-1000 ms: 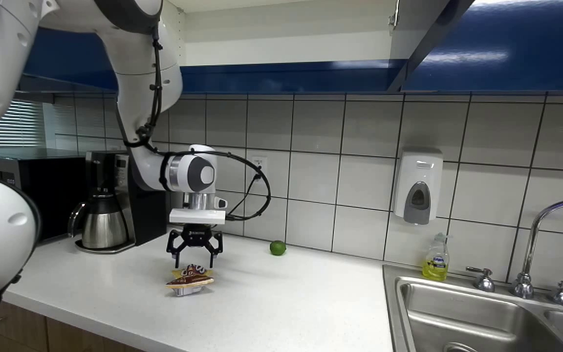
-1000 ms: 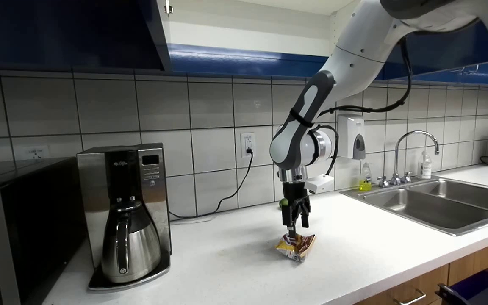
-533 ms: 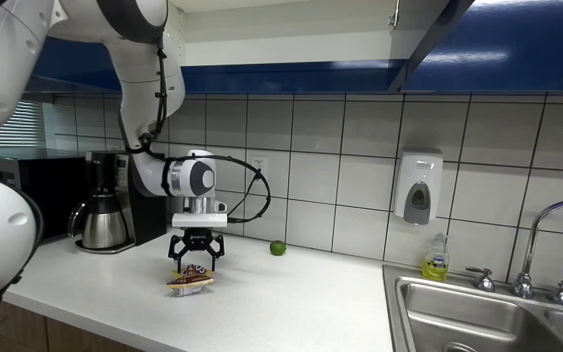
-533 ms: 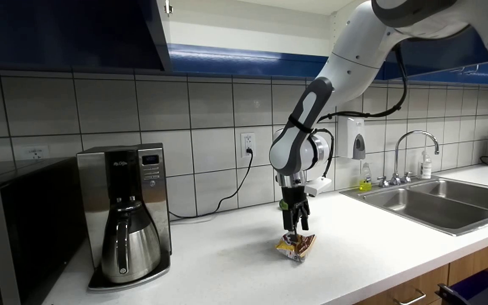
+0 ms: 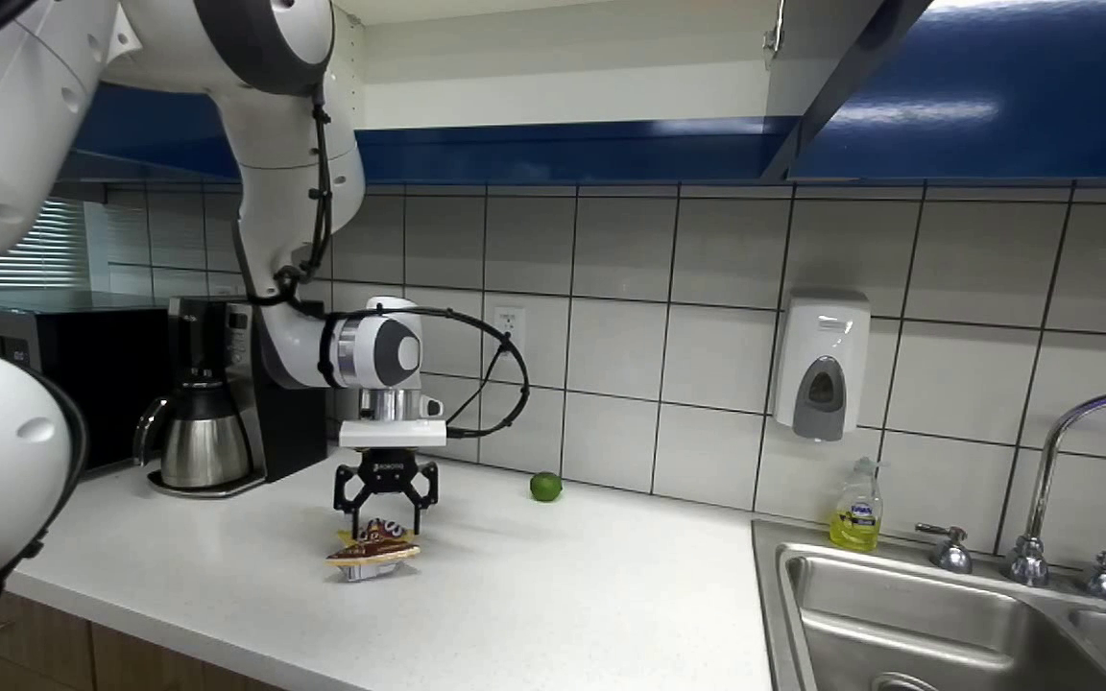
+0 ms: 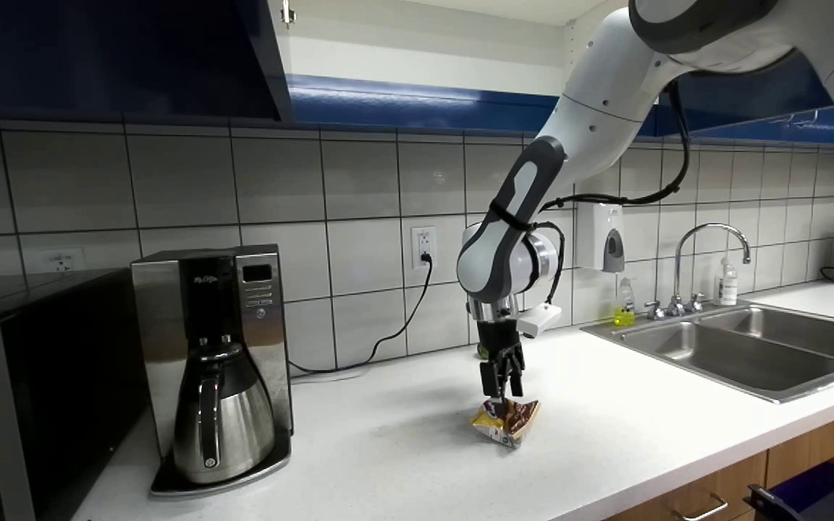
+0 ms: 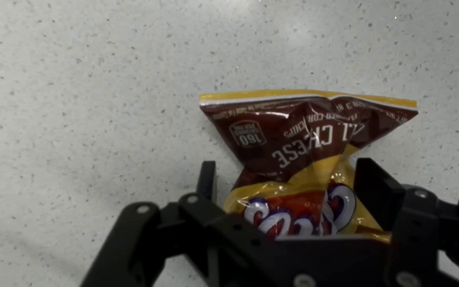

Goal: Put the packet in the open cabinet.

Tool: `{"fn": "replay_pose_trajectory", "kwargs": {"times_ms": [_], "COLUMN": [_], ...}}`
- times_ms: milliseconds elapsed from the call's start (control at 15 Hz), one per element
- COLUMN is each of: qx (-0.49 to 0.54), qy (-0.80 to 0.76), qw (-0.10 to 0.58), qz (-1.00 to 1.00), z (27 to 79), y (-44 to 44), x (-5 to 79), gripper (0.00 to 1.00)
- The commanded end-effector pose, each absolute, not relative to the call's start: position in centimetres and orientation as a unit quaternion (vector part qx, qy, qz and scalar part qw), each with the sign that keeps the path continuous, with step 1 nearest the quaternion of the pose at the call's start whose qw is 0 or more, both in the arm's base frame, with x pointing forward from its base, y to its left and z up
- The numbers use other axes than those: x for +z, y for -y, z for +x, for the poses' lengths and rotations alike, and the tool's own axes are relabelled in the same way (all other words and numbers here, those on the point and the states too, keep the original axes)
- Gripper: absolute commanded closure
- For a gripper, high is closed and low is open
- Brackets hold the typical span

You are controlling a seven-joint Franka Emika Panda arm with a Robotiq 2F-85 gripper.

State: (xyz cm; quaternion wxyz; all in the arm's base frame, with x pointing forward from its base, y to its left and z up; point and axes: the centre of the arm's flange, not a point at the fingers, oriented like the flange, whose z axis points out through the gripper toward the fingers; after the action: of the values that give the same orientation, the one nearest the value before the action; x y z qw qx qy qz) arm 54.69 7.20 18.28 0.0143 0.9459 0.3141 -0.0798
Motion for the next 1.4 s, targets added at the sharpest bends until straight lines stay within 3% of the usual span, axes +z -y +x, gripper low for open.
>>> {"fn": "replay_pose_trajectory", "kwargs": {"times_ms": [0,467,1000,1333], "qx": [-0.088,-0.091,-0.094,-0.095], "qy": [-0.316,-0.314,-0.297,-0.252], "qw": [0.023,0.023,0.009,-0.043], "qz": [0.944,0.945,0.95,0.962], "z": [55.7,56.4,56.0,54.6], "y": [-7.8,-8.2,-7.5,-6.8], "x": [18.6,18.8,19.8,21.4], "gripper": [0.42,0.98,1.0,1.0]}}
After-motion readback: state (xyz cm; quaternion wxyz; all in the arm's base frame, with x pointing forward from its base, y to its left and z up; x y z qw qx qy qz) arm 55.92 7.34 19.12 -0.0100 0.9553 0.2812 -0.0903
